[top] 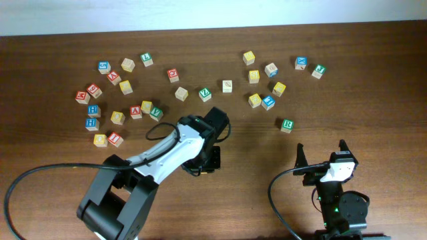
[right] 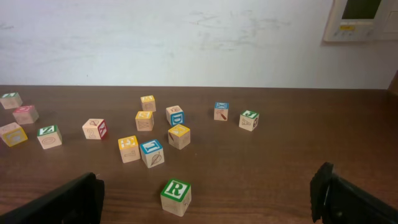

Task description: Spell out RSS

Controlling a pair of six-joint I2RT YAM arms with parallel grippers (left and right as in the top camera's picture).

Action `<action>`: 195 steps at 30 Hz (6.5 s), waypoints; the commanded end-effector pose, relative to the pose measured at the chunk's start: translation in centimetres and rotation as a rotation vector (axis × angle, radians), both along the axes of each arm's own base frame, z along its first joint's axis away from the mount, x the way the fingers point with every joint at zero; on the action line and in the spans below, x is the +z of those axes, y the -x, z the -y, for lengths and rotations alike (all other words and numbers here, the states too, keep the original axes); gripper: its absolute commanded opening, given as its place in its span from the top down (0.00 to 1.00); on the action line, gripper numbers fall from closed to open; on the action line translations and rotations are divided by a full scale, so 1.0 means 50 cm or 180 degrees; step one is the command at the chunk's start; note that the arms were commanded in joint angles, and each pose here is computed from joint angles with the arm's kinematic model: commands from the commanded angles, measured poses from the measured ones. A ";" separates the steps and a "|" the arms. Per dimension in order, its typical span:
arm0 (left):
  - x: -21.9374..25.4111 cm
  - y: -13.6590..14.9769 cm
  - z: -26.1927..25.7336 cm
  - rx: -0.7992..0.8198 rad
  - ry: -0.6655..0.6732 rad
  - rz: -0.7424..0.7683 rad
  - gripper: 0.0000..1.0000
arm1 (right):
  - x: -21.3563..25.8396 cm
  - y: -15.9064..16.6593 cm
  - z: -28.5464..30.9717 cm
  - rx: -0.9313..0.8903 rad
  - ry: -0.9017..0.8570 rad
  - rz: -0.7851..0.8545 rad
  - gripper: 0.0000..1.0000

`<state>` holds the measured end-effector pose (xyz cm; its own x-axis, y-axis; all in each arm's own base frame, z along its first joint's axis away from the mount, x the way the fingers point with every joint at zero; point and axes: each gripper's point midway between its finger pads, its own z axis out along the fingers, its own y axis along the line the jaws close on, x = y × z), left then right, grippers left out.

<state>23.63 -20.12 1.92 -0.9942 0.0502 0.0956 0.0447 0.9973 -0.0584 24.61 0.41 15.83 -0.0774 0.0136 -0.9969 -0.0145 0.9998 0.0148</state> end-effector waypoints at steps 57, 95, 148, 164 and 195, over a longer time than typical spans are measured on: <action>0.016 0.283 -0.127 -0.0473 -0.0506 -0.1730 0.78 | -0.006 0.000 0.006 -0.0046 0.0014 -0.0008 0.02; -0.049 0.263 -0.094 -0.0556 -0.0119 -0.1412 0.74 | -0.006 0.000 0.006 -0.0048 0.0014 -0.0008 0.02; -0.035 -0.346 0.130 -0.0086 0.0139 0.2509 0.64 | -0.006 0.000 0.006 -0.0046 0.0014 -0.0008 0.02; -0.020 -0.354 0.124 -0.0041 0.0099 0.2601 0.59 | -0.006 0.000 0.006 -0.0046 0.0014 -0.0008 0.02; 0.072 -0.132 0.119 -0.0465 0.0660 0.1210 0.87 | -0.006 0.000 0.006 -0.0046 0.0014 -0.0008 0.02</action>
<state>33.29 -23.87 3.13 -0.9112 0.1556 -0.3815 0.1812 0.9829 -0.0317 24.61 0.42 15.82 -0.0778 0.0136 -0.9969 -0.0149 0.9998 0.0148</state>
